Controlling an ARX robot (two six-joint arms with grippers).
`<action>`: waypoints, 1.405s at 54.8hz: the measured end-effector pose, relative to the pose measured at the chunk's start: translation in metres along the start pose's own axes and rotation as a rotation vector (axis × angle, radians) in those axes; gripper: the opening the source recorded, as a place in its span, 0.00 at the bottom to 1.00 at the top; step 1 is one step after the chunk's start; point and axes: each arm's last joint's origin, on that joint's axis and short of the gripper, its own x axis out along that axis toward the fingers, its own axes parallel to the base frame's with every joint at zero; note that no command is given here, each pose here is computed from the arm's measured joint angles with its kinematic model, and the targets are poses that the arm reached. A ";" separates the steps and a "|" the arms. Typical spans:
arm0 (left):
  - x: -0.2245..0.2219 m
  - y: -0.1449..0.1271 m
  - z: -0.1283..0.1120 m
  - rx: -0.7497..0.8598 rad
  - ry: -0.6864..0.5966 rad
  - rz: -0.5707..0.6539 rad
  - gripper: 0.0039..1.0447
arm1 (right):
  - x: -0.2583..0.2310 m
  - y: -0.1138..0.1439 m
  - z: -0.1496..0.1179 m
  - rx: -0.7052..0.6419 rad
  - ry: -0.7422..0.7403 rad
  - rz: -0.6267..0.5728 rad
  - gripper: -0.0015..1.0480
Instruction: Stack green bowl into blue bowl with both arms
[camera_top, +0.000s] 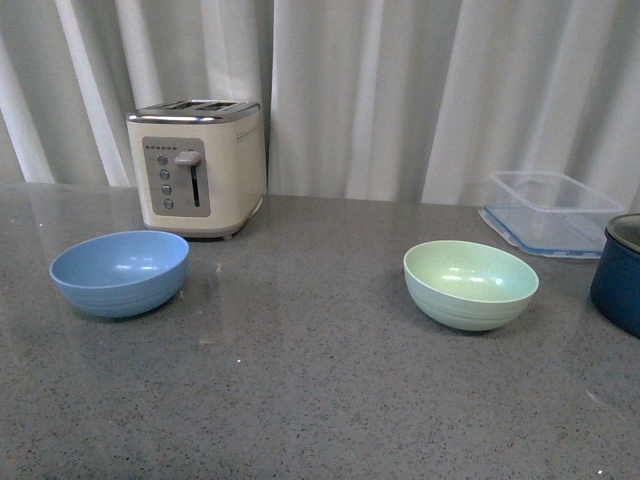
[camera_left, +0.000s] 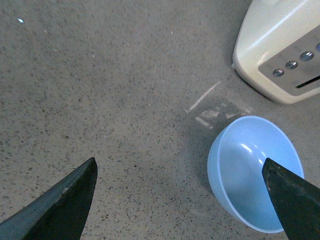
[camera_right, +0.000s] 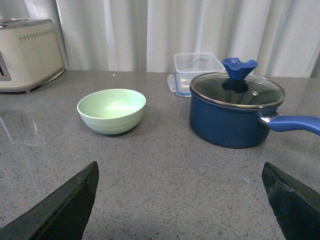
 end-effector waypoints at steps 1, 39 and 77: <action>0.005 -0.001 -0.001 0.001 0.011 0.003 0.94 | 0.000 0.000 0.000 0.000 0.000 0.000 0.90; 0.101 -0.051 -0.040 0.114 0.226 0.053 0.94 | 0.000 0.000 0.000 0.000 0.000 0.000 0.90; 0.102 -0.077 -0.039 0.176 0.231 0.004 0.03 | 0.000 0.000 0.000 0.000 0.000 0.000 0.90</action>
